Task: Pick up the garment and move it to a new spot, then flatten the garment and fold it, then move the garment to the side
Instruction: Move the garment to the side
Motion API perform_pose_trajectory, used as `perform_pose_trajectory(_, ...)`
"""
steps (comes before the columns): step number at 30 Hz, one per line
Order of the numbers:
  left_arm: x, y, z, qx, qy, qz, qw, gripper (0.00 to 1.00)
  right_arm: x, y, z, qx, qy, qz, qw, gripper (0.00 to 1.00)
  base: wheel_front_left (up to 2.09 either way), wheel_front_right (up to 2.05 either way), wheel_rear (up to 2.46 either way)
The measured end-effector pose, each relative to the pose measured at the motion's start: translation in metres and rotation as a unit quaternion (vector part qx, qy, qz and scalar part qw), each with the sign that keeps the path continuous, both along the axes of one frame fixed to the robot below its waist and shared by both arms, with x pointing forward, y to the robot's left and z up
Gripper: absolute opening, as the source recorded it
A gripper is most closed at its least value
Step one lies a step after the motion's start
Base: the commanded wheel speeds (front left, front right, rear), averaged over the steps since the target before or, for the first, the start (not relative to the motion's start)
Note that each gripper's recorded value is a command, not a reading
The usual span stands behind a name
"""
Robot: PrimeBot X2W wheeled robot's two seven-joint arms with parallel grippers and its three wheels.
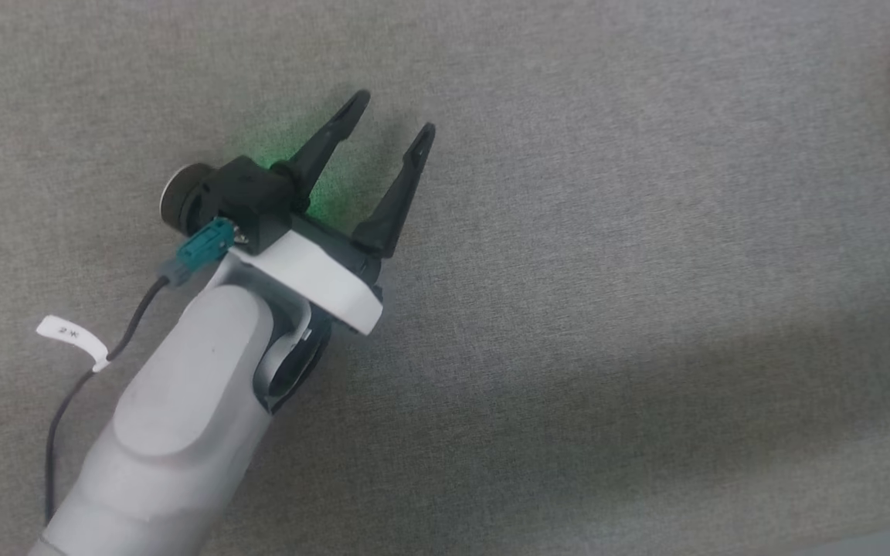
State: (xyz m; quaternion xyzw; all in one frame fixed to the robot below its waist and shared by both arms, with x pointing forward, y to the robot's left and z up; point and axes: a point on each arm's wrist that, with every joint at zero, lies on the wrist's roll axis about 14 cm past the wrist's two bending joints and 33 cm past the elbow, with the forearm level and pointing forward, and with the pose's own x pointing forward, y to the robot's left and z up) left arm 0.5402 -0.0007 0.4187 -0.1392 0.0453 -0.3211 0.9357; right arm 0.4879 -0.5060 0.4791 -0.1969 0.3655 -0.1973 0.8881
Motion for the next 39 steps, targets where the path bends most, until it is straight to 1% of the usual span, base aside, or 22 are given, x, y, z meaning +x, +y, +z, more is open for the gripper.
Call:
perform_pose_trajectory(7, 0.005, -0.002, -0.005, -0.002, 0.001, -0.006, 1.0, 1.0, 0.004, 0.009, -0.042, 0.018, 0.022, -0.009, 1.0, 0.0, 0.0, 0.0, 0.0)
perform_pose_trajectory(8, 0.006, -0.001, -0.005, -0.002, 0.001, -0.005, 1.0, 1.0, 0.006, 0.012, -0.048, 0.021, 0.024, -0.008, 0.999, 0.05, 0.0, 0.0, 0.0)
perform_pose_trajectory(9, 0.006, 0.0, -0.005, -0.002, 0.001, -0.004, 1.0, 1.0, 0.008, 0.015, -0.053, 0.024, 0.025, -0.007, 0.999, 0.22, 0.0, 0.0, 0.0)
perform_pose_trajectory(10, 0.007, 0.001, -0.005, -0.002, 0.001, -0.003, 1.0, 1.0, 0.009, 0.016, -0.056, 0.026, 0.026, -0.006, 0.999, 0.44, 0.0, 0.0, 0.0)
perform_pose_trajectory(11, 0.007, 0.002, -0.005, -0.002, 0.001, -0.002, 1.0, 1.0, 0.01, 0.018, -0.059, 0.028, 0.026, -0.006, 0.999, 0.98, 0.0, 0.0, 0.0)
perform_pose_trajectory(12, 0.007, 0.003, -0.005, -0.001, 0.001, -0.002, 1.0, 1.0, 0.011, 0.018, -0.06, 0.027, 0.026, -0.007, 0.999, 1.0, 0.0, 0.0, 0.0)
perform_pose_trajectory(21, 0.009, 0.022, 0.003, 0.0, -0.001, 0.024, 1.0, 1.0, 0.015, 0.022, -0.045, 0.03, 0.001, -0.007, 1.0, 1.0, 0.0, 0.0, 0.0)
perform_pose_trajectory(25, 0.005, 0.037, 0.014, 0.0, -0.005, 0.045, 0.999, 1.0, 0.019, 0.026, -0.023, 0.03, -0.031, 0.001, 0.999, 1.0, 0.0, 0.0, 0.0)
perform_pose_trajectory(29, -0.001, 0.047, 0.027, -0.003, -0.015, 0.059, 0.998, 1.0, 0.019, 0.029, -0.008, 0.035, -0.054, 0.003, 0.998, 1.0, 0.0, 0.0, 0.0)
perform_pose_trajectory(36, -0.015, 0.071, 0.045, 0.004, -0.028, 0.092, 0.995, 1.0, 0.028, 0.052, 0.014, 0.057, -0.105, 0.027, 0.993, 1.0, 0.0, 0.0, 0.0)
perform_pose_trajectory(39, -0.022, 0.084, 0.054, 0.004, -0.033, 0.11, 0.993, 1.0, 0.032, 0.067, 0.02, 0.076, -0.132, 0.041, 0.987, 1.0, 0.0, 0.0, 0.0)
